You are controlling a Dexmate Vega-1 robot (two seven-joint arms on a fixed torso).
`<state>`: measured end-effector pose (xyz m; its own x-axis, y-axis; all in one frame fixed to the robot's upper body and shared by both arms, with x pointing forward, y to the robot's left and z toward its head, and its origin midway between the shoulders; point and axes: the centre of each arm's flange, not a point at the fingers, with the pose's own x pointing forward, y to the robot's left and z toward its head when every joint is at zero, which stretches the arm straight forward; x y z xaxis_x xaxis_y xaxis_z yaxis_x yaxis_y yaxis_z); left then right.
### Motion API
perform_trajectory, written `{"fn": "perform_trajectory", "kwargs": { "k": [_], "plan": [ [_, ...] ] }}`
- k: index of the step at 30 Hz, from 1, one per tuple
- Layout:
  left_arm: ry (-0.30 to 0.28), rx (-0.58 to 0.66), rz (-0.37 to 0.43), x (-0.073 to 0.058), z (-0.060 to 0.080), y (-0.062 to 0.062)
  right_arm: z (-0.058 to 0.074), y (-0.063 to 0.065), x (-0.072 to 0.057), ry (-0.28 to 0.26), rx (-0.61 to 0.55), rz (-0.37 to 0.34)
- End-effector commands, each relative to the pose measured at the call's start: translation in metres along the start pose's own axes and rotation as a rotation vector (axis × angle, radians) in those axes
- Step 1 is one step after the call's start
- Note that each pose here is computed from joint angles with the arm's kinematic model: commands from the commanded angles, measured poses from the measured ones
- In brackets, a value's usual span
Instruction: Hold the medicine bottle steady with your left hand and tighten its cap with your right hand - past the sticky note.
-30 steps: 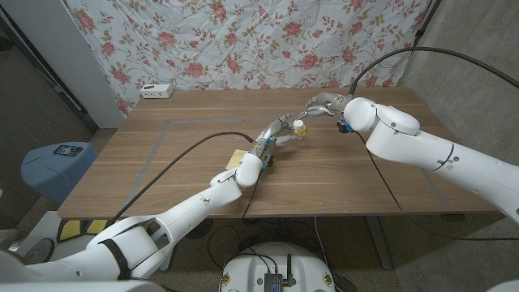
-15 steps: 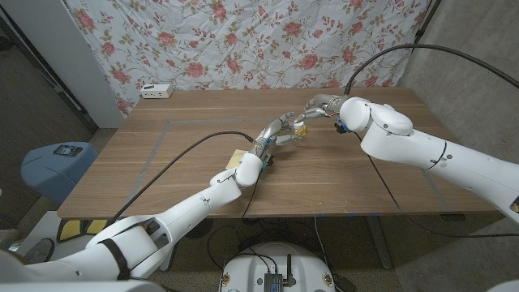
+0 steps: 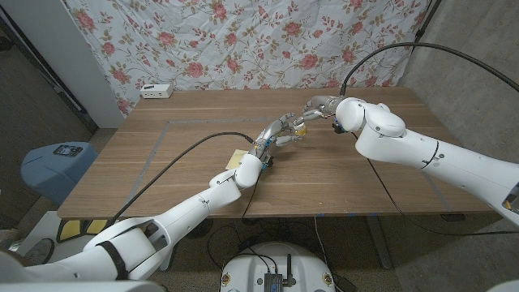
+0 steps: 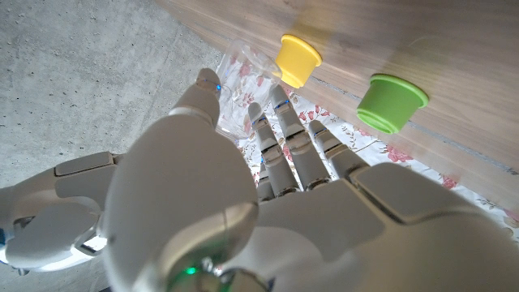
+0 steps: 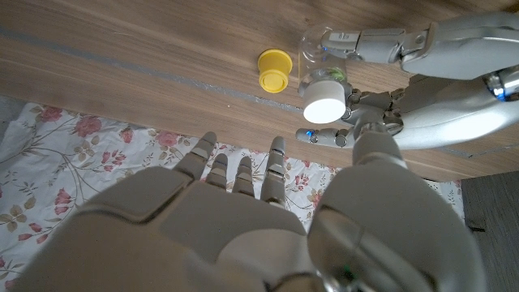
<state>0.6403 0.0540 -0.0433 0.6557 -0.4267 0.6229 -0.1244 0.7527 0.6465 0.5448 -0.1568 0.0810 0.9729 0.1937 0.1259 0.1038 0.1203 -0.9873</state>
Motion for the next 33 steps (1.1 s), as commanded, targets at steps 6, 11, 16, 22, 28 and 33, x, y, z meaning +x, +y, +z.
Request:
{"fn": "perform_trajectory", "kwargs": {
  "k": [6, 11, 16, 22, 28, 33],
  "plan": [
    [-0.006, 0.005, -0.002, -0.0022, 0.0021, 0.0005, 0.0042, 0.0044, 0.0003, 0.018, -0.031, 0.001],
    [-0.005, 0.003, 0.001, -0.0029, 0.0024, -0.0002, 0.0052, 0.0058, -0.0014, 0.017, -0.030, 0.004],
    [-0.003, 0.002, 0.002, -0.0042, 0.0027, -0.0019, 0.0052, 0.0077, -0.0034, 0.017, -0.031, 0.010],
    [0.000, 0.003, 0.004, -0.0057, 0.0033, -0.0024, 0.0076, 0.0103, -0.0037, 0.007, -0.031, 0.019],
    [0.002, 0.003, 0.003, -0.0066, 0.0032, -0.0035, 0.0079, 0.0118, -0.0020, 0.004, -0.028, 0.024],
    [0.001, 0.004, 0.001, -0.0060, 0.0031, -0.0034, 0.0088, 0.0119, -0.0004, 0.006, -0.028, 0.019]
  ]
}}
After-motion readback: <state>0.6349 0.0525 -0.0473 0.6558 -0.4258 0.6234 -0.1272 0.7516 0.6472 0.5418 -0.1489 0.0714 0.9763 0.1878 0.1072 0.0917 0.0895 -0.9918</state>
